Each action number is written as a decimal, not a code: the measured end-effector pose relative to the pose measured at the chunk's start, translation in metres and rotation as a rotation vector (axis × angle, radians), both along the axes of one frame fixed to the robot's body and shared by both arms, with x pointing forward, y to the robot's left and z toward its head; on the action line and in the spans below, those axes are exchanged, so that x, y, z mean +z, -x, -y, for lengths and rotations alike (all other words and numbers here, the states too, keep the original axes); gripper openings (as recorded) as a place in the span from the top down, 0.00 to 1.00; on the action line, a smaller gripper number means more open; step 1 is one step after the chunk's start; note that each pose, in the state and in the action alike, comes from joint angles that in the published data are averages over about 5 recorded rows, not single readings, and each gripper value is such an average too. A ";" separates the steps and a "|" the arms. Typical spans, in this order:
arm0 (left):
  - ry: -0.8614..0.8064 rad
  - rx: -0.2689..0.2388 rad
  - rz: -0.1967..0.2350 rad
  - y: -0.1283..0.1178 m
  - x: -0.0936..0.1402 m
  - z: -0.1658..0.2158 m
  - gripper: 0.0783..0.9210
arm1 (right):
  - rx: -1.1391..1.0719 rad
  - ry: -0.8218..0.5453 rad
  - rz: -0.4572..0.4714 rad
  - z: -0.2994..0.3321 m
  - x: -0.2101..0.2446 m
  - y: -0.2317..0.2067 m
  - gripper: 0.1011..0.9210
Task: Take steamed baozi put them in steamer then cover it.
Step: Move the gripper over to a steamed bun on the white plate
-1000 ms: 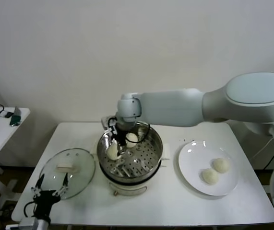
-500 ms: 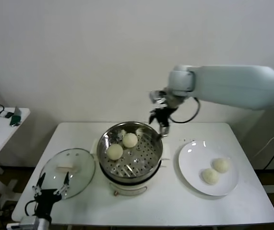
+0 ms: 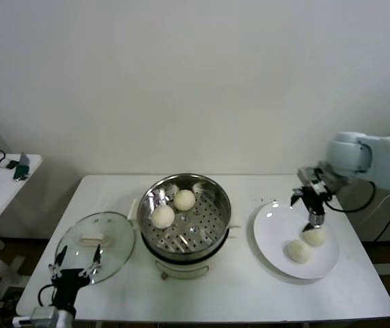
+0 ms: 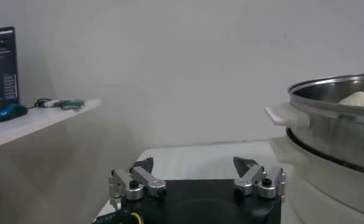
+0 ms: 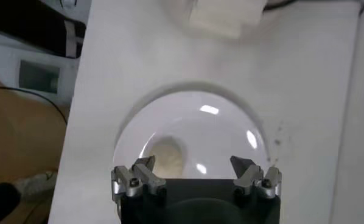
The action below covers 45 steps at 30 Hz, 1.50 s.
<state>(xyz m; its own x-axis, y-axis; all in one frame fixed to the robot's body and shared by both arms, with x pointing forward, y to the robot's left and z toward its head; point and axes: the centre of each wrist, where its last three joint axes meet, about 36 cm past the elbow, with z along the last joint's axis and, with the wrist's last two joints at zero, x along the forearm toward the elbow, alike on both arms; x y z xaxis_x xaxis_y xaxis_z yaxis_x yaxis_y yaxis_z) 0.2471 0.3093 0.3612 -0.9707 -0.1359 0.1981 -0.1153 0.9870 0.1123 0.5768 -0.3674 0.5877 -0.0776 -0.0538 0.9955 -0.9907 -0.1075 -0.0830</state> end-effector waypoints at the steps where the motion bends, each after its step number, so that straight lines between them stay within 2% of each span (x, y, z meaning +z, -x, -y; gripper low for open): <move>1: 0.000 0.001 -0.001 0.000 0.000 0.000 0.12 | -0.004 0.006 -0.001 0.003 -0.007 0.003 0.12; 20: -0.009 0.016 -0.020 0.007 -0.005 -0.002 0.12 | -0.035 0.052 0.036 0.005 -0.099 0.010 0.12; 36: -0.004 0.019 -0.025 0.009 -0.007 -0.002 0.12 | -0.048 0.043 0.022 -0.004 -0.130 0.007 0.12; 39: -0.003 0.019 -0.025 0.009 -0.007 -0.002 0.12 | -0.051 0.042 0.019 -0.004 -0.132 0.008 0.16; 45: -0.003 0.018 -0.027 0.009 -0.007 -0.002 0.12 | -0.050 0.043 0.019 -0.004 -0.133 0.007 0.33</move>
